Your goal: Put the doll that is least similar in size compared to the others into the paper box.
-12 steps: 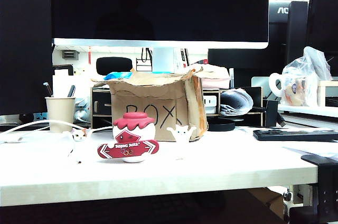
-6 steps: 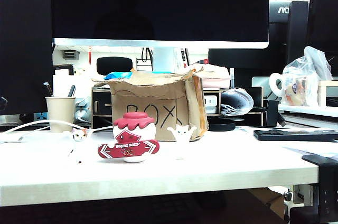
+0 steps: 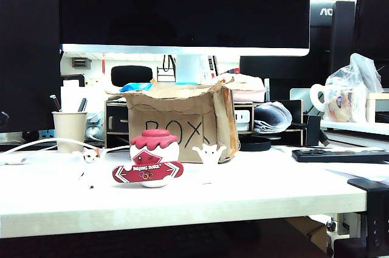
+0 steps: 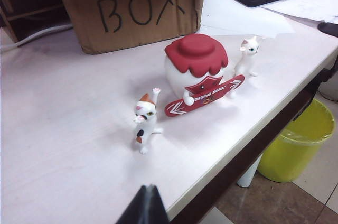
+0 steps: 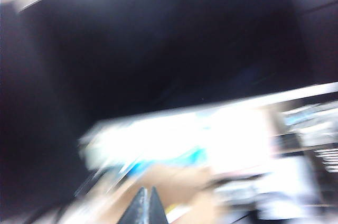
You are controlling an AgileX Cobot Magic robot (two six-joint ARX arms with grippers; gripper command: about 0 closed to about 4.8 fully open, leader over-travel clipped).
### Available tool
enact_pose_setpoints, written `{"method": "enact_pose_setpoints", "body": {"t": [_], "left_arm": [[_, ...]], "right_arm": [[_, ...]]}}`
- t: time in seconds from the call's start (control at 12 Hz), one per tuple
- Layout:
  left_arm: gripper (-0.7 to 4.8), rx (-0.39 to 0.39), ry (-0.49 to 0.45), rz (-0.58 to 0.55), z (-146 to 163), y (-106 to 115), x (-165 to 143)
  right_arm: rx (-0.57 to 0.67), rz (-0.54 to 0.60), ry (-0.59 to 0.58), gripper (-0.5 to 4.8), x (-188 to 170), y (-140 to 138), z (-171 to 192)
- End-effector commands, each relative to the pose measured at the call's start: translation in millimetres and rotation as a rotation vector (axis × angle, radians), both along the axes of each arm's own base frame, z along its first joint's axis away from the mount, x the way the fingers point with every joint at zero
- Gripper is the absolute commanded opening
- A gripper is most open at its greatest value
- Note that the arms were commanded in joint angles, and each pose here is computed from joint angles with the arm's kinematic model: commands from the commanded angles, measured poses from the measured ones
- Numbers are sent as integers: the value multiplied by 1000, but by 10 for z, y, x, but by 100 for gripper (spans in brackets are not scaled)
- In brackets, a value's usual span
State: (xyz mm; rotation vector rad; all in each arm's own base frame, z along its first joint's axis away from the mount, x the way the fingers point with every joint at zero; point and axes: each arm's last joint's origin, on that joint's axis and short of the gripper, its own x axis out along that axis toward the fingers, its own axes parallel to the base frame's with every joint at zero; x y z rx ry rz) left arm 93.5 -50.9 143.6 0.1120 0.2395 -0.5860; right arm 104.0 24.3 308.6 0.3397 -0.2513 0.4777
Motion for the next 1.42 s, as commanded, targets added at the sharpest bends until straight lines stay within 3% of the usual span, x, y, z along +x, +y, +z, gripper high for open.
{"method": "enact_pose_setpoints", "body": {"t": [0.08,0.17,0.42,0.5,0.75,0.84,0.92,1.09,1.17,1.42], "left_arm": [[-5,-3,-12,-1,15,-1,2],[-5,-3,-12,-1,14,-1,2],[-5,-2,-10,0,13,0,2],[-5,-2,-10,-1,13,0,2],[-5,-1,-10,-1,12,0,2],[-5,-1,-8,-1,11,0,1],[-5,0,-8,-1,10,0,1],[-5,0,-8,0,10,0,1],[-5,0,-8,-1,10,0,1],[-5,0,-8,0,10,0,1]], "right_arm": [[-175,432,120,-2,566,230,365],[-209,588,269,-2,960,451,431],[-391,811,490,-1,1522,1070,329],[-518,845,560,-1,1633,1314,246],[-985,782,688,-1,1770,1946,-88],[-1041,783,701,1,1776,2067,-178],[-1092,791,705,77,1774,2207,-289],[-1129,819,684,361,1723,2353,-373],[-1144,827,651,479,1708,2427,-400],[-1186,760,596,479,1784,2580,-541]]}}
